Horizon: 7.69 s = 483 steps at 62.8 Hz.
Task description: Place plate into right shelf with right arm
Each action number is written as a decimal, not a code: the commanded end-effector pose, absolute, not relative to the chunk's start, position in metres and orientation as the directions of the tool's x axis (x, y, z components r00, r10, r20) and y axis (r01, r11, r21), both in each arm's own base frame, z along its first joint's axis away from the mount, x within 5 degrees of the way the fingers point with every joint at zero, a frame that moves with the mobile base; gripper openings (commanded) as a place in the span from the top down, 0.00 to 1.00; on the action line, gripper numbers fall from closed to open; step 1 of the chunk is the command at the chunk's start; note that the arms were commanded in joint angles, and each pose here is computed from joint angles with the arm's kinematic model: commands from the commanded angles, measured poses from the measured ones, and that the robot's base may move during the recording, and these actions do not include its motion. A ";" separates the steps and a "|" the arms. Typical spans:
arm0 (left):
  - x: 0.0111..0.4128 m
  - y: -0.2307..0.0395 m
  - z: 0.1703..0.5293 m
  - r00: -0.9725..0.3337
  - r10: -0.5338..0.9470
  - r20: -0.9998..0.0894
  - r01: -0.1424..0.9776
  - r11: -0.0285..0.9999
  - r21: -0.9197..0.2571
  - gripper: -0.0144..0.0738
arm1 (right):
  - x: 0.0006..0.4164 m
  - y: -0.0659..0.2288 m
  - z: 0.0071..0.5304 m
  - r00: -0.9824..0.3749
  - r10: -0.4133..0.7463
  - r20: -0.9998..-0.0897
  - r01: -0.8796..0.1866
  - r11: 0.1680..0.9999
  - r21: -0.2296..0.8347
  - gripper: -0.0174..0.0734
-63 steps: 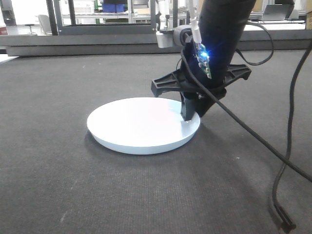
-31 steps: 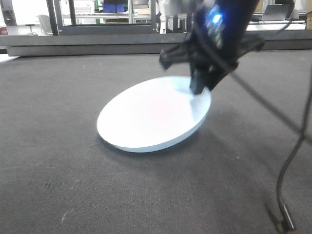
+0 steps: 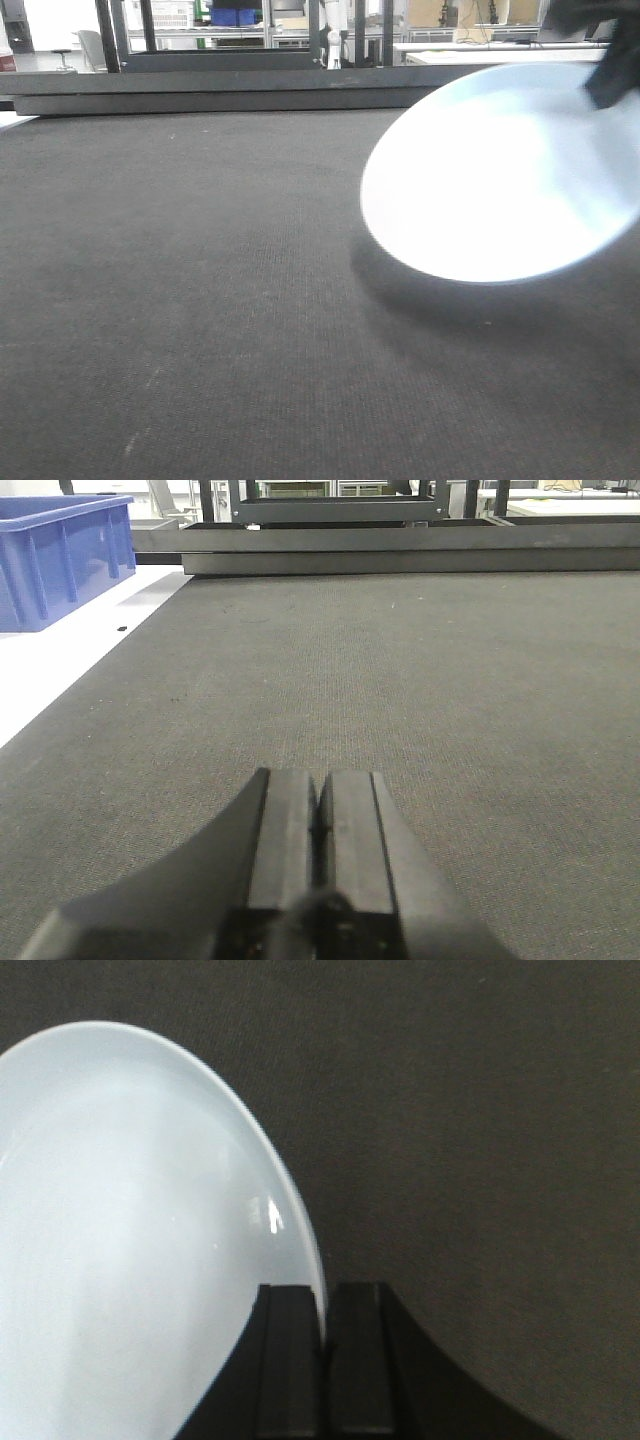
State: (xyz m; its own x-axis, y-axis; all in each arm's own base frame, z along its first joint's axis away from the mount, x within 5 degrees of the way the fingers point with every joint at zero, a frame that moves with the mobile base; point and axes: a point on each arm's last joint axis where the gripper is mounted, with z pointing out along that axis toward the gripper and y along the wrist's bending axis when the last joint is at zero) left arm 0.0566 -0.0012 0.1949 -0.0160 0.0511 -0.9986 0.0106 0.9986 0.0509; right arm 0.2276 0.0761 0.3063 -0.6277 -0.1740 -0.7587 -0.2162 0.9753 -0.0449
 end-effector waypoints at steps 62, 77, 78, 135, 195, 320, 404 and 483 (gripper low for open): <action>0.056 0.000 0.200 0.068 0.045 -0.997 -0.012 0.999 0.044 0.89 | 0.051 0.009 0.399 0.151 0.020 -0.988 -0.261 0.965 -0.020 0.75; 0.056 0.000 0.200 0.068 0.045 -0.997 -0.012 0.999 0.044 0.89 | 0.051 0.009 0.399 0.149 0.020 -0.989 -0.260 0.965 -0.020 0.75; 0.056 0.000 0.200 0.068 0.045 -0.997 -0.012 0.999 0.044 0.89 | 0.051 0.009 0.399 0.149 0.020 -0.989 -0.260 0.965 -0.020 0.75; 0.056 0.000 0.200 0.068 0.045 -0.997 -0.012 0.999 0.044 0.89 | 0.051 0.009 0.398 0.147 0.019 -0.989 -0.259 0.966 -0.020 0.75; 0.056 0.000 0.200 0.068 0.045 -0.997 -0.012 0.999 0.044 0.89 | 0.051 0.009 0.398 0.144 0.018 -0.989 -0.258 0.966 -0.020 0.75; 0.056 0.000 0.199 0.053 0.045 -0.998 -0.009 0.999 0.044 0.89 | 0.055 0.010 0.396 0.115 0.009 -0.993 -0.254 0.967 -0.021 0.75; 0.056 0.000 0.199 0.055 0.045 -0.997 -0.009 0.999 0.044 0.89 | 0.055 0.010 0.396 0.112 0.008 -0.994 -0.253 0.967 -0.021 0.75; 0.056 0.000 0.199 0.055 0.045 -0.997 -0.009 0.999 0.044 0.89 | 0.055 0.010 0.396 0.112 0.008 -0.994 -0.253 0.967 -0.021 0.75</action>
